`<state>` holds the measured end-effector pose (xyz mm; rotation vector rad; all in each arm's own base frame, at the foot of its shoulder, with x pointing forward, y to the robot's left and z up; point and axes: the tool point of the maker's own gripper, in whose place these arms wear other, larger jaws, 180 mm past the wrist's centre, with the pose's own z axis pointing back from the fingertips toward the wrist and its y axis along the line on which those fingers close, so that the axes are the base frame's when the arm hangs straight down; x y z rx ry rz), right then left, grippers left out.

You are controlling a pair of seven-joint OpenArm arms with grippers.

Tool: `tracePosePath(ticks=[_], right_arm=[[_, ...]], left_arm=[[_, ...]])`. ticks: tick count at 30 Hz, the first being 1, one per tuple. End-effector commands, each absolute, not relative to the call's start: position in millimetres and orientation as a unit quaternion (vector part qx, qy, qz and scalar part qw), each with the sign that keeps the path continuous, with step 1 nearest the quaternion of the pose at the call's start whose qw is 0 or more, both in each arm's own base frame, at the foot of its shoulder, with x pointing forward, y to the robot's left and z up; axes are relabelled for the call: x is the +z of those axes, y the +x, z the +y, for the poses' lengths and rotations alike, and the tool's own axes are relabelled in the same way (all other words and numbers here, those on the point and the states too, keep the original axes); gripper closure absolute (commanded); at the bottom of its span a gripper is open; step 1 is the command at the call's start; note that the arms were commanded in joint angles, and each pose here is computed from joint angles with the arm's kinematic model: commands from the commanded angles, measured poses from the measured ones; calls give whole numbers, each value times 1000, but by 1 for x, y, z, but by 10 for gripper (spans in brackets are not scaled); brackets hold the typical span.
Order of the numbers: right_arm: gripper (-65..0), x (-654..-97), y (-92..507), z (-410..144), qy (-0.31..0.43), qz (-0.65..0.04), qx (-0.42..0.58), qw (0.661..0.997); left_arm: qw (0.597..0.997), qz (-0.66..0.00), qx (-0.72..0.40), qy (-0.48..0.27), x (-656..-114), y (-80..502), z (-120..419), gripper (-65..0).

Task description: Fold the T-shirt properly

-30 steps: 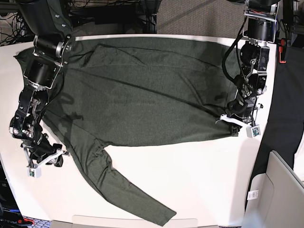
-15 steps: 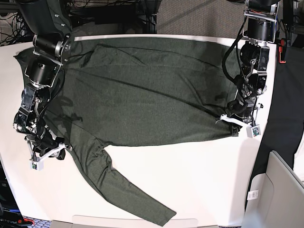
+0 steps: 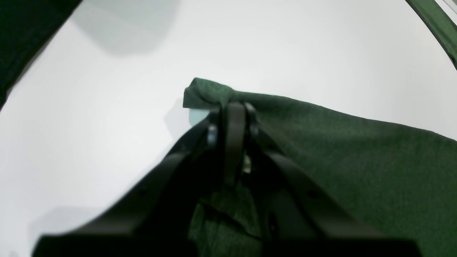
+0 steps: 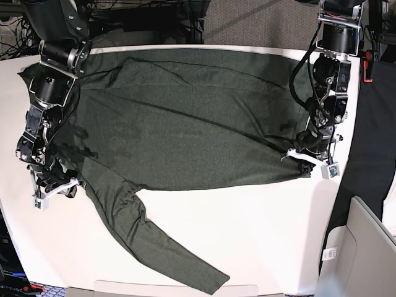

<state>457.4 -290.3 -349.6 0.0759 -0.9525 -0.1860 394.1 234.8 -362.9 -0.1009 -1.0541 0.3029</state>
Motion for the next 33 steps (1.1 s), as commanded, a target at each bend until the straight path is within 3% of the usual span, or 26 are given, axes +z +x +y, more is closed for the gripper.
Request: tracePosePath(ticks=[1, 7, 18, 25, 33], right_arm=[[-235, -328, 469, -296, 34, -486, -85, 869], [-235, -355, 463, -291, 49, -455, -97, 884], [-232, -355, 463, -291, 48, -456, -95, 884], [-43, -358, 461, -289, 48, -451, -94, 886], [-23, -365, 456, -292, 44, -424, -117, 897]], left_arm=[[837, -528, 137, -43, -342, 406, 241, 0], [837, -528, 137, -43, -342, 406, 241, 0], [836, -530, 136, -44, -341, 406, 240, 0], [836, -530, 136, -44, -340, 406, 240, 0], [835, -530, 137, -44, -340, 406, 240, 0]])
